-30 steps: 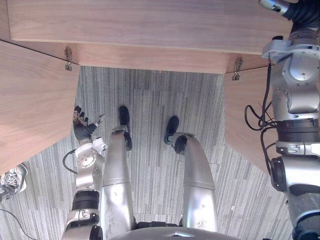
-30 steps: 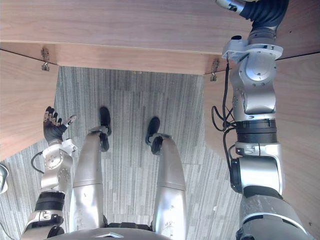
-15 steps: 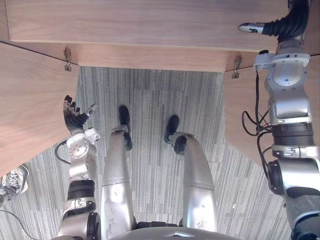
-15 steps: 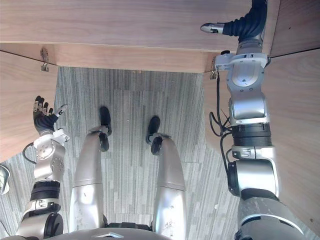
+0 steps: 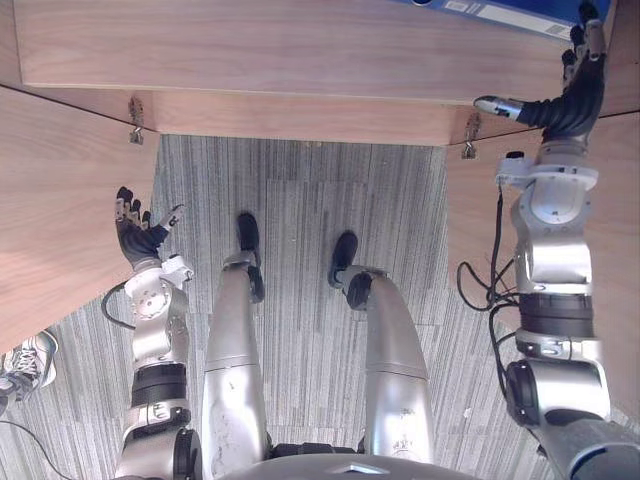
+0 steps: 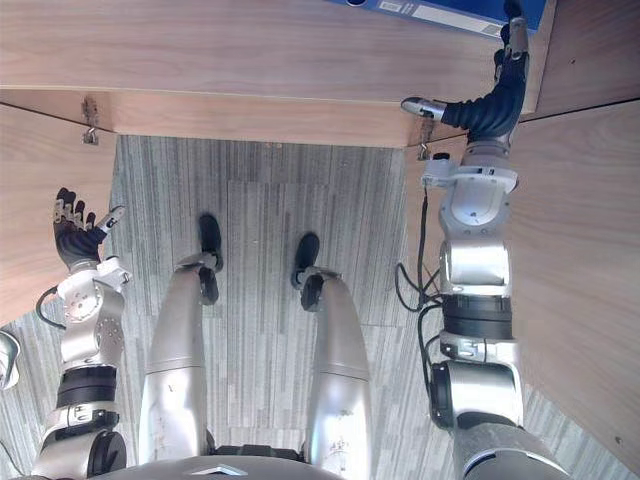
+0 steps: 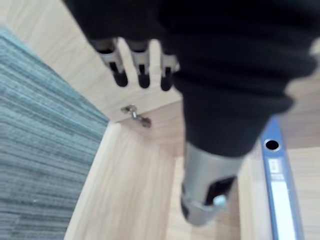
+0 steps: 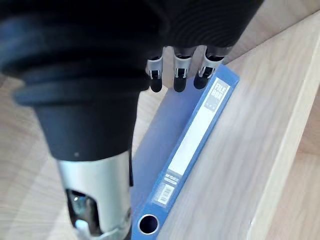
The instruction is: Walk over to the cabinet, pick up the folder, carry it to the office cabinet, place the folder inside the office cabinet, then close the office cabinet door
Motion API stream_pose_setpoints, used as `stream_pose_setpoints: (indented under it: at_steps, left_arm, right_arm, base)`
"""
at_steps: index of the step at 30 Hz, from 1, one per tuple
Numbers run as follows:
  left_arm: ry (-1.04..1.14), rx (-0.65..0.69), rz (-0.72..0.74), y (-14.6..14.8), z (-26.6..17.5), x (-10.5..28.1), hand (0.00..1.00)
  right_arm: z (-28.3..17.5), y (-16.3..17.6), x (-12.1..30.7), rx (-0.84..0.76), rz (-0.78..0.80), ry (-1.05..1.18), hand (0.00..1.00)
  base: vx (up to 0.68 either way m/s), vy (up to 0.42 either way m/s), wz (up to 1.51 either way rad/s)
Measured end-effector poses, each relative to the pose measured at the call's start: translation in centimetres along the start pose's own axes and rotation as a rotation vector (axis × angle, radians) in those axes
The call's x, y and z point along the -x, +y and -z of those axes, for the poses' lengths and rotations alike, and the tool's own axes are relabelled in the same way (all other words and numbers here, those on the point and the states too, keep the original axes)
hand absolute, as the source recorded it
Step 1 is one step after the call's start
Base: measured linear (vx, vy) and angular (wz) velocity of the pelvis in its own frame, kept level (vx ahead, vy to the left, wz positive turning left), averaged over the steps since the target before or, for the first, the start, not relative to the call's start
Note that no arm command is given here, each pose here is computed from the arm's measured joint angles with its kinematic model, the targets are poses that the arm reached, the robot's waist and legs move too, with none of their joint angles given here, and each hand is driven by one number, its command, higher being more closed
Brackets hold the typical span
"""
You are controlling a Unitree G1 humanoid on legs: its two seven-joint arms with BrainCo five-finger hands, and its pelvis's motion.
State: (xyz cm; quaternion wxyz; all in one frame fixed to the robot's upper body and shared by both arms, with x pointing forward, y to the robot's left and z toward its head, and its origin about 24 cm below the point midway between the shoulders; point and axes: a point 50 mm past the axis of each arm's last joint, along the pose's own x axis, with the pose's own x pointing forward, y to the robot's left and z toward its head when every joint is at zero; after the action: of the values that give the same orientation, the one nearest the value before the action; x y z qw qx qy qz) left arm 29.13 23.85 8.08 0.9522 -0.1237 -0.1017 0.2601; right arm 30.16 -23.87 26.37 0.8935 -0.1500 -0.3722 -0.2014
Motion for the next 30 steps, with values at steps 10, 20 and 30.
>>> stream_pose_setpoints:
  at_steps: [10,20,30]
  left_arm:
    - [0.012,-0.018,0.031,-0.9,0.6,1.1,0.0]
    - [0.053,-0.054,0.074,-2.0,2.0,1.8,0.0]
    - [0.051,-0.052,0.103,-2.8,2.2,2.1,0.0]
  right_arm:
    - [-0.4,3.9,3.5,-0.133,0.049,0.004,1.0]
    - [-1.0,6.5,1.8,-0.126,0.056,-0.019,1.0]
    - [-2.5,6.5,-1.8,-0.078,0.093,-0.086,1.0]
  base:
    - [0.0,0.0,0.0]
    - [-0.01,-0.002,0.0]
    - [0.0,0.0,0.01]
